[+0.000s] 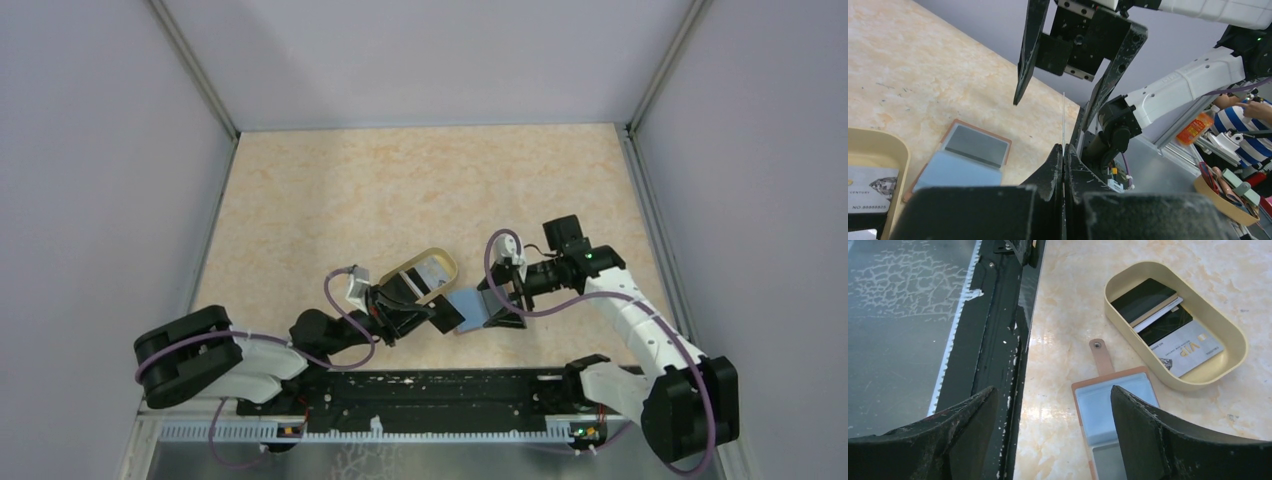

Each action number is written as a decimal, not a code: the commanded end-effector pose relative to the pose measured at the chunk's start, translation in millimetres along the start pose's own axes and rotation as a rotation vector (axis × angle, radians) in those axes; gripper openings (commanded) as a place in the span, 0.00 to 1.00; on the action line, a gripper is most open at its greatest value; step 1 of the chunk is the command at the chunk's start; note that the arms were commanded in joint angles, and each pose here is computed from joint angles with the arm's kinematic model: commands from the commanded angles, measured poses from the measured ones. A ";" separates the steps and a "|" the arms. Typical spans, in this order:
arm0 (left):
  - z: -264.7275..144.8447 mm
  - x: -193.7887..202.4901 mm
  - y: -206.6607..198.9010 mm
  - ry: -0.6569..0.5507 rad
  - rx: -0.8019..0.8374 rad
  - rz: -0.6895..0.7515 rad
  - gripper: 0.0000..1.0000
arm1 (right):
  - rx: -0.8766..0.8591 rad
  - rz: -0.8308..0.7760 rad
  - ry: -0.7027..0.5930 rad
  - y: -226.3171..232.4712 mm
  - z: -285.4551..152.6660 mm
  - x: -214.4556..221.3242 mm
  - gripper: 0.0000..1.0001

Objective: Put the credit cards into the card holder
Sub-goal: Pick up the credit card from the storage box, then insert the credit card into the card holder.

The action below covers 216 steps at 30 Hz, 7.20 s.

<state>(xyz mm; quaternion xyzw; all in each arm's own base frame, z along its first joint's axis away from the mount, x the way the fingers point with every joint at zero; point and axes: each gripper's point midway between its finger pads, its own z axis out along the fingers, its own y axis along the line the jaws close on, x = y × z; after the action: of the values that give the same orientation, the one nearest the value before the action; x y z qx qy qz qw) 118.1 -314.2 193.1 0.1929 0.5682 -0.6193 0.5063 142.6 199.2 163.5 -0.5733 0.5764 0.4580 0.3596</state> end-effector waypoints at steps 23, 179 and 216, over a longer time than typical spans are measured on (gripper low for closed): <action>45.2 -52.5 -32.2 -0.211 0.172 0.066 0.00 | -0.106 0.185 -0.132 6.4 22.0 -27.5 0.63; 53.3 93.5 88.2 0.588 -0.269 -0.484 0.00 | 0.435 0.464 0.644 -108.9 -44.5 119.7 0.59; 46.0 106.8 138.6 0.738 -0.492 -0.616 0.00 | 0.434 0.654 0.716 -108.2 -50.8 162.2 0.43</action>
<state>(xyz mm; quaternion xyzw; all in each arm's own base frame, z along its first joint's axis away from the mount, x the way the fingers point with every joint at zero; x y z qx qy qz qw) 204.2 -382.8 49.0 0.0968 0.8630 -0.4863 0.0971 233.5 111.5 21.3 -0.3978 0.8882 0.2109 0.0915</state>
